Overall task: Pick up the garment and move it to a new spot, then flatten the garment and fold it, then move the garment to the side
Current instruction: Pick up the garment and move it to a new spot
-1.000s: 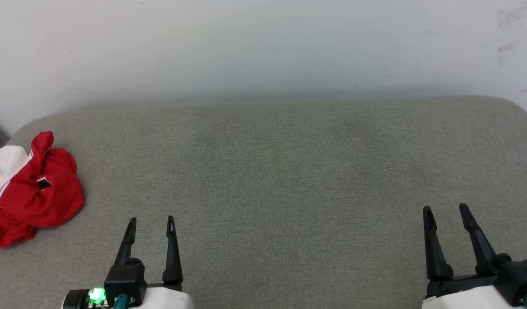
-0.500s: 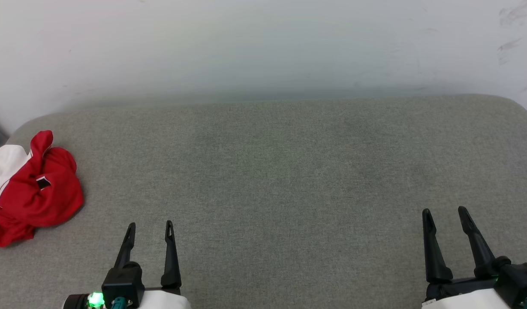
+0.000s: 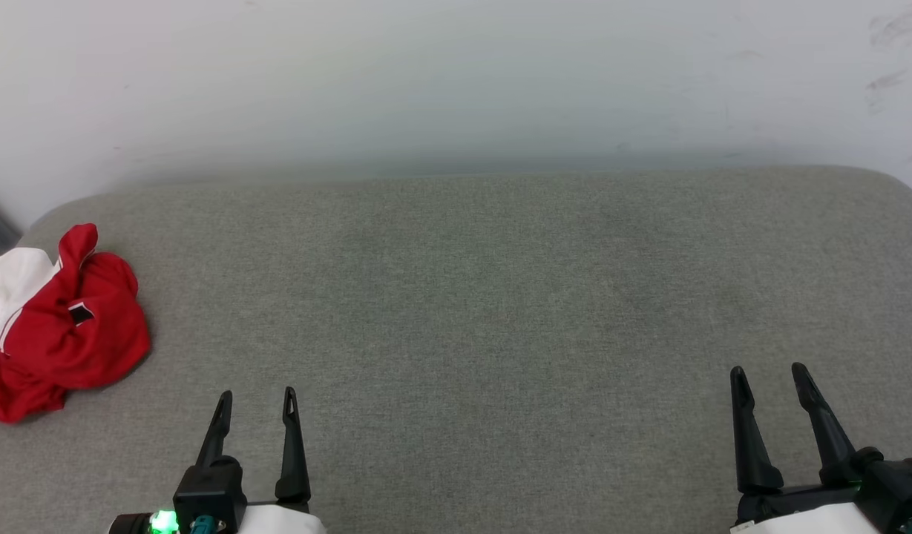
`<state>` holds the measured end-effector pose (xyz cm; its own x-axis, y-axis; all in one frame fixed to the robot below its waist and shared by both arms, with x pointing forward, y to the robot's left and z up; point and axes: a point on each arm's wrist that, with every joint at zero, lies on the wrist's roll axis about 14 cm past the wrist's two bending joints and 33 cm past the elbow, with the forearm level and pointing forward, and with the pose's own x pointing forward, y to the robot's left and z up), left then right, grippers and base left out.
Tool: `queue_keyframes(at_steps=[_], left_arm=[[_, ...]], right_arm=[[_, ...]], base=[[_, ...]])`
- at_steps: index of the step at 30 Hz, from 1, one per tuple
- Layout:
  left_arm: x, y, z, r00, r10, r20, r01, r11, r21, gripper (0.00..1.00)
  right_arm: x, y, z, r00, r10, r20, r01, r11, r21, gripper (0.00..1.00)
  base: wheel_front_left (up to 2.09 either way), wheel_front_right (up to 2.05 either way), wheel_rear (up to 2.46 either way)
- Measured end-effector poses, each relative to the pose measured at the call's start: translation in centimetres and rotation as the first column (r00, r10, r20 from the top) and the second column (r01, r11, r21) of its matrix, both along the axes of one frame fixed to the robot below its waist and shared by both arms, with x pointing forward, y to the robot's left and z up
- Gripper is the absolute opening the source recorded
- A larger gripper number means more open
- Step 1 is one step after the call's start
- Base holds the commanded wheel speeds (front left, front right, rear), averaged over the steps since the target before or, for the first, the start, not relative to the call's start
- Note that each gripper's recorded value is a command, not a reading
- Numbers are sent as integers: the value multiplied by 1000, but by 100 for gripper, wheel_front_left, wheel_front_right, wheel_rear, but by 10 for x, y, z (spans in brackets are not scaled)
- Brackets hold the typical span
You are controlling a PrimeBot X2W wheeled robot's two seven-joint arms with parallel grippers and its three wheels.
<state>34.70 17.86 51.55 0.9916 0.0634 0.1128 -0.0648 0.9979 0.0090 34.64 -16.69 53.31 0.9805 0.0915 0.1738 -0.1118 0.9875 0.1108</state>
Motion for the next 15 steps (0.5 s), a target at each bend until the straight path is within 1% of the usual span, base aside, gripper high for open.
queue_keyframes(at_steps=[7, 15], left_arm=[[-5, 12, -2, 999, 41, -7, -41, 999, 6, 100], [-21, 42, -3, 990, 143, -9, -143, 990, 4, 100]], right_arm=[[5, 9, -1, 1000, 30, -3, -30, 1000, -1, 100], [14, 33, -1, 994, 105, -3, -105, 994, -10, 100]], base=[[0, 0, 0], [0, 0, 0]])
